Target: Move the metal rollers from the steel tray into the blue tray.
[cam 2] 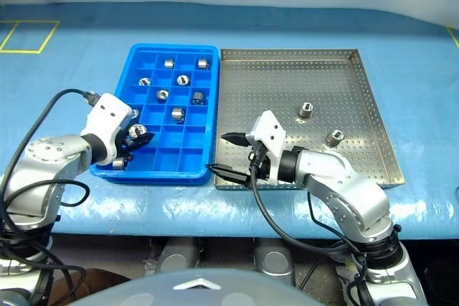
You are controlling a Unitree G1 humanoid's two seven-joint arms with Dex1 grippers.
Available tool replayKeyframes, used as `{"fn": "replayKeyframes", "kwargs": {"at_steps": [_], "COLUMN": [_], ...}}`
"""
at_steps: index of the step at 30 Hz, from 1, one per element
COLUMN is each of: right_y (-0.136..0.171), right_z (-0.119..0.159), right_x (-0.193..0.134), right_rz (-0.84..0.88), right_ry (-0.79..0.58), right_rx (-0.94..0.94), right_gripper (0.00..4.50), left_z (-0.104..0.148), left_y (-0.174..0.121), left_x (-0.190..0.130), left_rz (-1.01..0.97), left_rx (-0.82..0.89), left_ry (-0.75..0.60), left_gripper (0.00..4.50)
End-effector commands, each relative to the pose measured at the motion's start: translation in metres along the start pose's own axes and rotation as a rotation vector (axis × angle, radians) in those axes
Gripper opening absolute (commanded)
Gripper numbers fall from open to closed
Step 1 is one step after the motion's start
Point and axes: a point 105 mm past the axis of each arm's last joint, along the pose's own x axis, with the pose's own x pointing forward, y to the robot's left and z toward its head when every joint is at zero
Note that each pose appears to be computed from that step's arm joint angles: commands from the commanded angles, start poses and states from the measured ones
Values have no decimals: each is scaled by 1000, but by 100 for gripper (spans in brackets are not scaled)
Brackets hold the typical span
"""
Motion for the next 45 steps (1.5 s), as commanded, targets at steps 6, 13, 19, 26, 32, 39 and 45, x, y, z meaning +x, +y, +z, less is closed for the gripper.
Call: {"fn": "replayKeyframes", "kwargs": {"at_steps": [6,13,19,26,32,39,45], "right_y": [-7,-97,-143,-189,-210,-213,-207], "right_z": [15,-14,-19,-31,-47,-62,-49], "right_x": [-6,-41,-60,-67,-70,-75,-73], "right_rz": [-86,-616,-784,-914,-968,-993,-983], "right_ry": [-60,93,91,142,171,208,157], "right_rx": [-56,2,42,35,76,132,113], "right_gripper": [387,387,387,387,387,348,171], "left_z": [56,92,80,85,87,84,80], "left_y": [-17,-79,-111,-131,-138,-131,-122], "left_x": [3,-17,-12,-8,-8,-8,-8], "left_rz": [-88,-441,-601,-701,-728,-692,-655], "left_rx": [-46,38,134,163,177,170,150], "left_ry": [-286,-527,-467,-482,-490,-481,-476], "left_gripper": [425,425,425,425,425,428,428]}}
